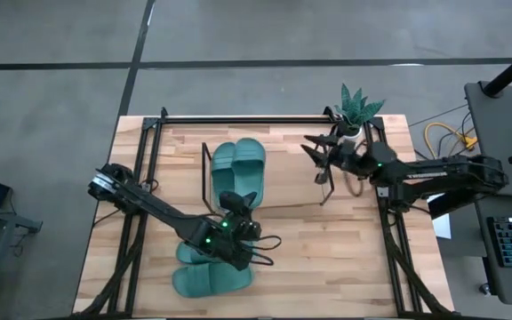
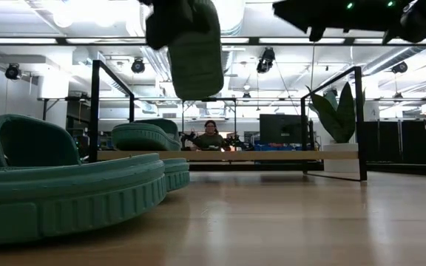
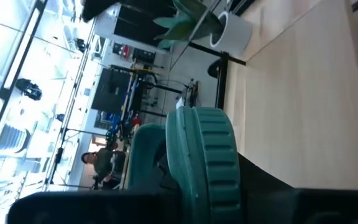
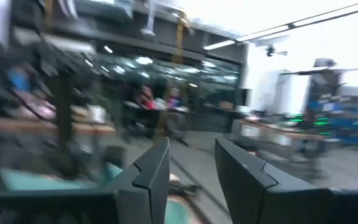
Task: Pick and place slides into the shelf
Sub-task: Put the green slipper on the shelf
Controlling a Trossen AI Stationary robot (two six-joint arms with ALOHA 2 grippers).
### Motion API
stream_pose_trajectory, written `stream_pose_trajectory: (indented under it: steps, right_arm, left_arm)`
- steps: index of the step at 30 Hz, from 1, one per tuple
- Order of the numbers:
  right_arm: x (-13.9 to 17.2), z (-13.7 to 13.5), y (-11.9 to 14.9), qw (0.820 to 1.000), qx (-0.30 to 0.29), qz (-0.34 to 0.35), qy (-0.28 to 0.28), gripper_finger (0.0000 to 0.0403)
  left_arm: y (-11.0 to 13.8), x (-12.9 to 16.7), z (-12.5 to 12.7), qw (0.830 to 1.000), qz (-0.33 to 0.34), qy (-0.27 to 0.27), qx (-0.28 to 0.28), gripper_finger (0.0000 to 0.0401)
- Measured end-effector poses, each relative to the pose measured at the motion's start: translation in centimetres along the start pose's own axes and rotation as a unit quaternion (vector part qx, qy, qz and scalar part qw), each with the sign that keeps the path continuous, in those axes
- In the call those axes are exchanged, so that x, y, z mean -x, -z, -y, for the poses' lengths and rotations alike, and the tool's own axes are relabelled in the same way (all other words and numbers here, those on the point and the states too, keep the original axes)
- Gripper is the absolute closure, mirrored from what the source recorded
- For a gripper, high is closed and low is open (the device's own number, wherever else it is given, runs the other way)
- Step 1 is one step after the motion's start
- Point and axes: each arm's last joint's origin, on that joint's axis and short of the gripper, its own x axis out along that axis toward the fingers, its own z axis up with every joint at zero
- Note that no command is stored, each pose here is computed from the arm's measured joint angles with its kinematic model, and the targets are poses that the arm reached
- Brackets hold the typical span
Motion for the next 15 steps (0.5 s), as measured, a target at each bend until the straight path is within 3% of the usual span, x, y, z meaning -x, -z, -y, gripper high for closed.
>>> stream_pose_trajectory:
  steps: [4, 15]
  right_arm:
    - [0.8, -0.1, -0.6, 0.998, -0.047, -0.012, -0.050, 0.0280]
    - [1.6, -0.6, -0.2, 0.994, -0.047, -0.070, -0.072, 0.0289]
  left_arm:
    - [0.4, -1.4, 1.0, 1.000, -0.018, -0.005, 0.003, 0.0367]
    - [0.5, -3.0, 2.7, 0.999, -0.027, -0.013, 0.027, 0.0367]
